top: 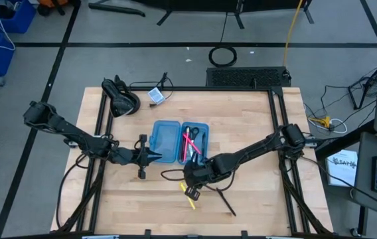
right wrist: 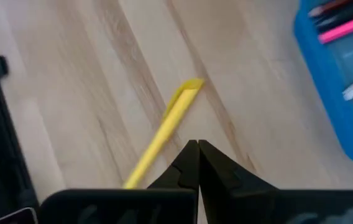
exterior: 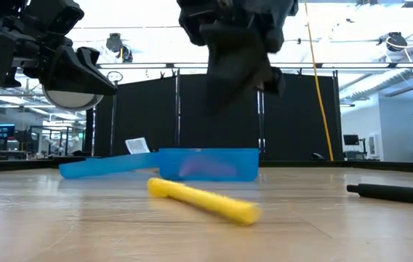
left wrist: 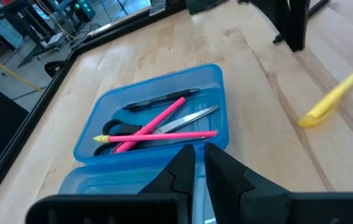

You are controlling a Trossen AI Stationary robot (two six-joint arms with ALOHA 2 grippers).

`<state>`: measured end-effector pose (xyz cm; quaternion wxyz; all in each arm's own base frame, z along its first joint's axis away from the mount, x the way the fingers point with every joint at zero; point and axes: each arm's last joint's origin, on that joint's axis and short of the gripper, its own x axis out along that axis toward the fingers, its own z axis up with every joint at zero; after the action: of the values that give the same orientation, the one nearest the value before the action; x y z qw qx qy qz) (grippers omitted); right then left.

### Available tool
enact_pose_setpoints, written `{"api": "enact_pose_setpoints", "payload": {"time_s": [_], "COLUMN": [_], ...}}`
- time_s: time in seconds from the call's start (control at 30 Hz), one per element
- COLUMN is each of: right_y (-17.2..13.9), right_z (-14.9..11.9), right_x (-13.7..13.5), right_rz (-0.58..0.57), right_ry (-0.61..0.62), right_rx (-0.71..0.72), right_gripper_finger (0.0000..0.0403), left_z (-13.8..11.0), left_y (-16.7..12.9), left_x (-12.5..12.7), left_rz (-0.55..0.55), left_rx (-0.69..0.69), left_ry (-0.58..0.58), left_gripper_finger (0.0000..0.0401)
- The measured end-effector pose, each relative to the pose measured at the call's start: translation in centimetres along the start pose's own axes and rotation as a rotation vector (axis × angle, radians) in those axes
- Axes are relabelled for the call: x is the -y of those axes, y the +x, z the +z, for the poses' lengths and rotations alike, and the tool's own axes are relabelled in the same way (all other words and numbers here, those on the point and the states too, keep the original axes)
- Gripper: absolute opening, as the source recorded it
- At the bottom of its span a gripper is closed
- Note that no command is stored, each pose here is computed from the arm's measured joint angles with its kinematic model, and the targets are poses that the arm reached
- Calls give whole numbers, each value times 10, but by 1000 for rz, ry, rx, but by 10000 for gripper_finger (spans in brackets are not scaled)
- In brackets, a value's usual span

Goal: Pick & place school supplies into a supply box
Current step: Put the yellow pen into the blue supply box

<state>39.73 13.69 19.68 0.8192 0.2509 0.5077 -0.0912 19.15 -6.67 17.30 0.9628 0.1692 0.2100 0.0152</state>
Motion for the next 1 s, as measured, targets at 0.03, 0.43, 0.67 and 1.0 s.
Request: {"api": "enact_pose_setpoints", "payload": {"time_s": [0.03,0.43,0.67,1.0], "right_y": [-4,-1,-4,-64], "right_z": [1,0,-4,-27], "right_x": [0,9,11,58], "right_rz": [3,-80,-139,50], "right_ry": [6,-90,-245,-536], "right_rx": [3,44,107,451], "right_gripper_finger": [4,2,1,0], "left_z": [0,-4,-4,-4], "left_y": [0,0,0,0], "left_x": [0,1,2,5], "left_rz": [0,-28,-36,-154], "left_rx": [0,-37,-42,-35], "left_ry": [0,17,-172,-196], "left_gripper_finger": [42,42,42,42]}}
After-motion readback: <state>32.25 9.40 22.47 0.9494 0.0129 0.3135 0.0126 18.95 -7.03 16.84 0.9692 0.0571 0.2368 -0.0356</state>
